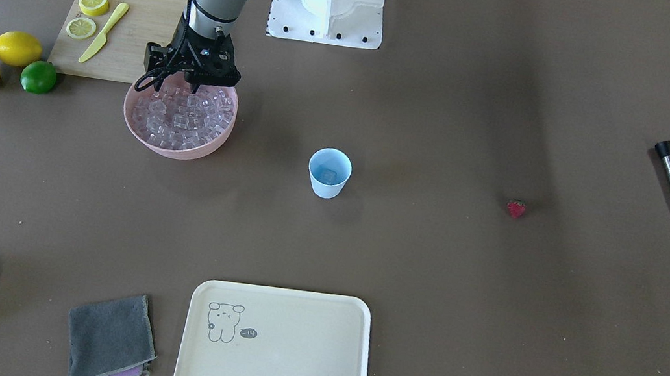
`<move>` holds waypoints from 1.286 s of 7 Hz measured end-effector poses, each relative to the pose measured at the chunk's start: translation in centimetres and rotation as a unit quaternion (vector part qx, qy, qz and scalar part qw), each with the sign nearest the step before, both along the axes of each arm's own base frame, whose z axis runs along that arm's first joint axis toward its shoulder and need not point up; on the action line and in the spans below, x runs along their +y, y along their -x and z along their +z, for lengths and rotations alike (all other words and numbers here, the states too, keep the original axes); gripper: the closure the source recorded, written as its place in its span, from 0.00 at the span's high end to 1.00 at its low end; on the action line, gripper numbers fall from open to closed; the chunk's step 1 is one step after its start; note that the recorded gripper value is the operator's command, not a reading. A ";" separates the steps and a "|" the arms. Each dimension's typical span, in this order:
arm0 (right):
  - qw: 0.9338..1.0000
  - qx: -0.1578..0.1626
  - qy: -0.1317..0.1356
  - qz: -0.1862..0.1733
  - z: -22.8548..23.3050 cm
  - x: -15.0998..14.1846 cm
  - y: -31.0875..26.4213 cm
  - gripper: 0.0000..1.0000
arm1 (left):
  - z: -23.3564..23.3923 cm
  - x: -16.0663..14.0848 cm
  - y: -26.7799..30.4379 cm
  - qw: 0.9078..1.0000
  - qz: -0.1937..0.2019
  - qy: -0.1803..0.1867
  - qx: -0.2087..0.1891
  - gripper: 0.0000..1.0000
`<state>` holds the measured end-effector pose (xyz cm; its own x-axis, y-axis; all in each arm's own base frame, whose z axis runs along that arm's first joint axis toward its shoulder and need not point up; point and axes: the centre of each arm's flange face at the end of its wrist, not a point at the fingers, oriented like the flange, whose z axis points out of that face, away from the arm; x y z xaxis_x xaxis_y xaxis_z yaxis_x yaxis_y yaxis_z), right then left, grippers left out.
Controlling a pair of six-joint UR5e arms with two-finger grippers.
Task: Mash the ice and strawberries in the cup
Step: 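Lower the right gripper into the bowl and grasp a third ice cube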
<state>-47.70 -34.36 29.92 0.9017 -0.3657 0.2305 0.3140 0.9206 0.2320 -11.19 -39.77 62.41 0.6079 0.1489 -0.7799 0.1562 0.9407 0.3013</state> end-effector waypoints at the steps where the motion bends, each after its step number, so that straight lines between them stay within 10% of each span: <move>1: 1.000 0.000 0.000 -0.001 0.0 -0.4 -0.3 0.68 | 0.0 0.0 0.0 1.000 0.000 0.000 0.000 0.99; 4: 1.000 0.004 0.001 -0.006 0.5 -0.3 -0.2 0.52 | -0.2 0.1 0.0 1.000 0.000 -0.003 0.000 0.99; 9: 1.000 -0.003 0.011 0.002 0.2 -1.3 -0.5 0.52 | -0.3 -0.2 0.1 1.000 -0.001 -0.003 0.000 0.99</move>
<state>-47.21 -35.66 30.13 0.9017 -0.3576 0.2429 0.3099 0.9265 0.2136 -11.28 -39.94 62.08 0.6088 0.1531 -0.7784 0.1573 0.9384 0.3076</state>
